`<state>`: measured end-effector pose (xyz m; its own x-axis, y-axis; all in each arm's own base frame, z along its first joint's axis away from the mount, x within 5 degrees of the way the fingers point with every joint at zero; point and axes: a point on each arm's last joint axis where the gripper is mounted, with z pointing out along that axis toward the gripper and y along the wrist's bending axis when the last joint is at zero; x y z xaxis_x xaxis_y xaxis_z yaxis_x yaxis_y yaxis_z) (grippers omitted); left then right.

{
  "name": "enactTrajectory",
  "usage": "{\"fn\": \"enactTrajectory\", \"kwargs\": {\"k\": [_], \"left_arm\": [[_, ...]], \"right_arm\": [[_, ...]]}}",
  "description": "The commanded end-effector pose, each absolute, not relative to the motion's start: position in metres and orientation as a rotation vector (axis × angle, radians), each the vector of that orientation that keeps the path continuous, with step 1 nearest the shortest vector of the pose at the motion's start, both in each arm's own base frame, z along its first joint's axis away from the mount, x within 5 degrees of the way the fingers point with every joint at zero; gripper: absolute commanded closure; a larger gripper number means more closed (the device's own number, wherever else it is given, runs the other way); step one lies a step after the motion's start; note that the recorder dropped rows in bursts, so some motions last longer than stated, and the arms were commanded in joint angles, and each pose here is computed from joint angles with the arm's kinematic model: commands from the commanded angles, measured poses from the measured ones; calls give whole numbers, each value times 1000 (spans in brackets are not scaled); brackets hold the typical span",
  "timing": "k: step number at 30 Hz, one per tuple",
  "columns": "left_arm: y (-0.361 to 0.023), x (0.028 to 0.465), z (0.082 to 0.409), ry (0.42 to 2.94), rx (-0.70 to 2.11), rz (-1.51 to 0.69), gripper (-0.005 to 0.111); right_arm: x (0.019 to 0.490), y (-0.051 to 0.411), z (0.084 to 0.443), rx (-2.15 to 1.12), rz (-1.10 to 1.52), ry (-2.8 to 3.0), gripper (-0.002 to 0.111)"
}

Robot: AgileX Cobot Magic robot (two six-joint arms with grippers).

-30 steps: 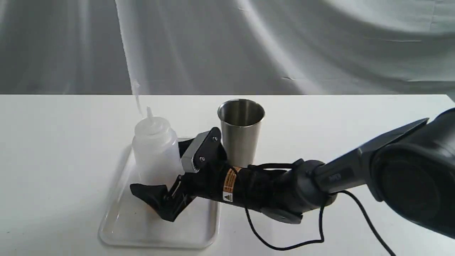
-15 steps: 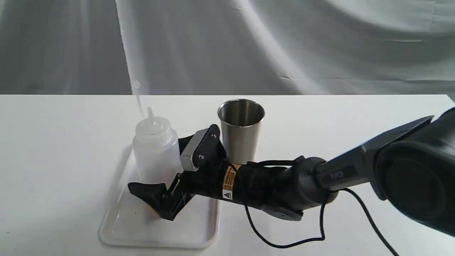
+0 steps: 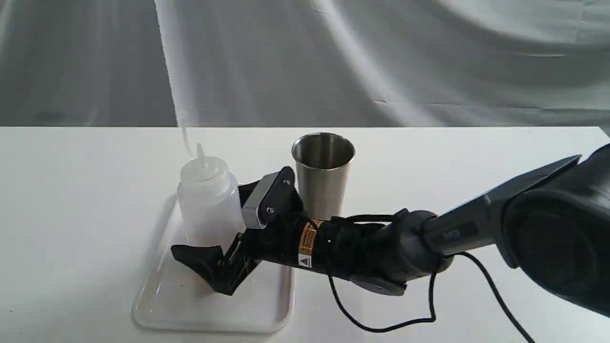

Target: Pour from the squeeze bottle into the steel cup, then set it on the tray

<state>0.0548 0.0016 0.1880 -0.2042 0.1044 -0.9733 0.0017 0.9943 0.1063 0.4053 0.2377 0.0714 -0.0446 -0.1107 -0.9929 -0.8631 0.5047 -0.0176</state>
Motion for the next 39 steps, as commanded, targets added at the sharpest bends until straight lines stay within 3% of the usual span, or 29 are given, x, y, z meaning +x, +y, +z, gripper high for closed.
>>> {"fn": "enactTrajectory", "kwargs": {"k": [1,39], "left_arm": [[2,55,187,1768,73,94,98],[2,55,187,1768,73,94,98]], "right_arm": [[403,240,77,-896,773,1494,3],[368,199,90,-896,768,1535,3]]}}
